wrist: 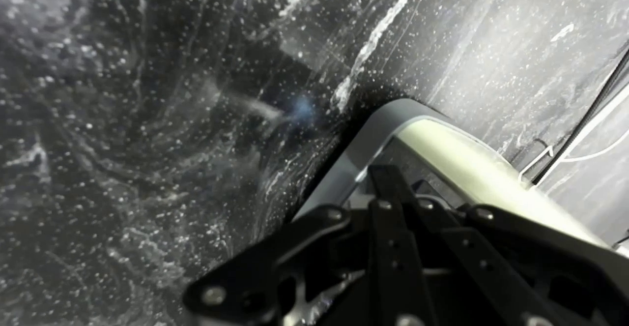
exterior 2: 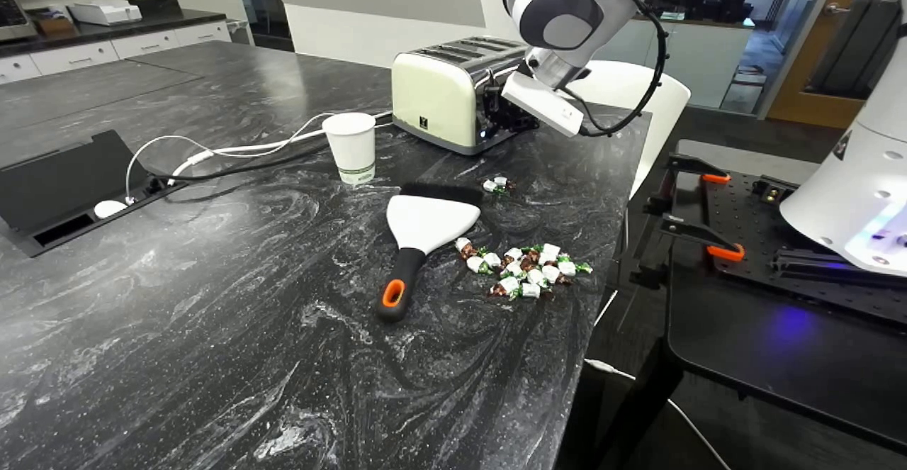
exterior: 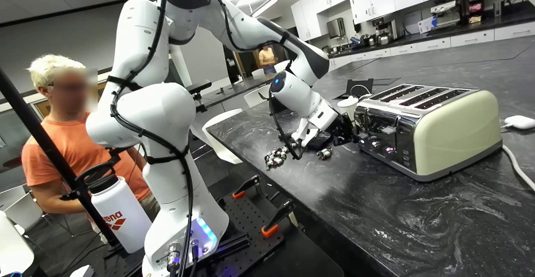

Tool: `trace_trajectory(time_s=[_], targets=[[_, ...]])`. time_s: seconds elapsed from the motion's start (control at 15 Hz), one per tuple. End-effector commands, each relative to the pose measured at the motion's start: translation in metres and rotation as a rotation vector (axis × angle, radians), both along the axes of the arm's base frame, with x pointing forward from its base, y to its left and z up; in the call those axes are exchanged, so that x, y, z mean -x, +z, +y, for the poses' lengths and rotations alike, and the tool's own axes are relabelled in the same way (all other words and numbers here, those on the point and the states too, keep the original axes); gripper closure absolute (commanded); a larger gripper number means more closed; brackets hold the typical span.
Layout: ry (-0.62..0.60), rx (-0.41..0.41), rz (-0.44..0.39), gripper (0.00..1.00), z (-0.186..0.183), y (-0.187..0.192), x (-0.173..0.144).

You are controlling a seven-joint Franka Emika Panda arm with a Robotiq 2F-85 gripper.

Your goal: Pull the left switch of the toaster up

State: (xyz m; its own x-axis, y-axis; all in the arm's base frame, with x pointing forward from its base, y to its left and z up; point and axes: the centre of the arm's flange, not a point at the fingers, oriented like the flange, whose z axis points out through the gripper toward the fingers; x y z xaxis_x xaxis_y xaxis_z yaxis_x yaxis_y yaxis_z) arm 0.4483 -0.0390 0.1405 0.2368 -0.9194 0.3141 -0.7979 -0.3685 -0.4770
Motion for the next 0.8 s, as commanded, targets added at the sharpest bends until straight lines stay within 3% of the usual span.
trace_trajectory(time_s=[0.0, 0.73], targets=[[-0.001, 0.009, -0.016, 1.0, 0.0099, -0.0142, 0.0011], [-0.044, 0.063, -0.065, 1.0, 0.0084, -0.0127, 0.0001]])
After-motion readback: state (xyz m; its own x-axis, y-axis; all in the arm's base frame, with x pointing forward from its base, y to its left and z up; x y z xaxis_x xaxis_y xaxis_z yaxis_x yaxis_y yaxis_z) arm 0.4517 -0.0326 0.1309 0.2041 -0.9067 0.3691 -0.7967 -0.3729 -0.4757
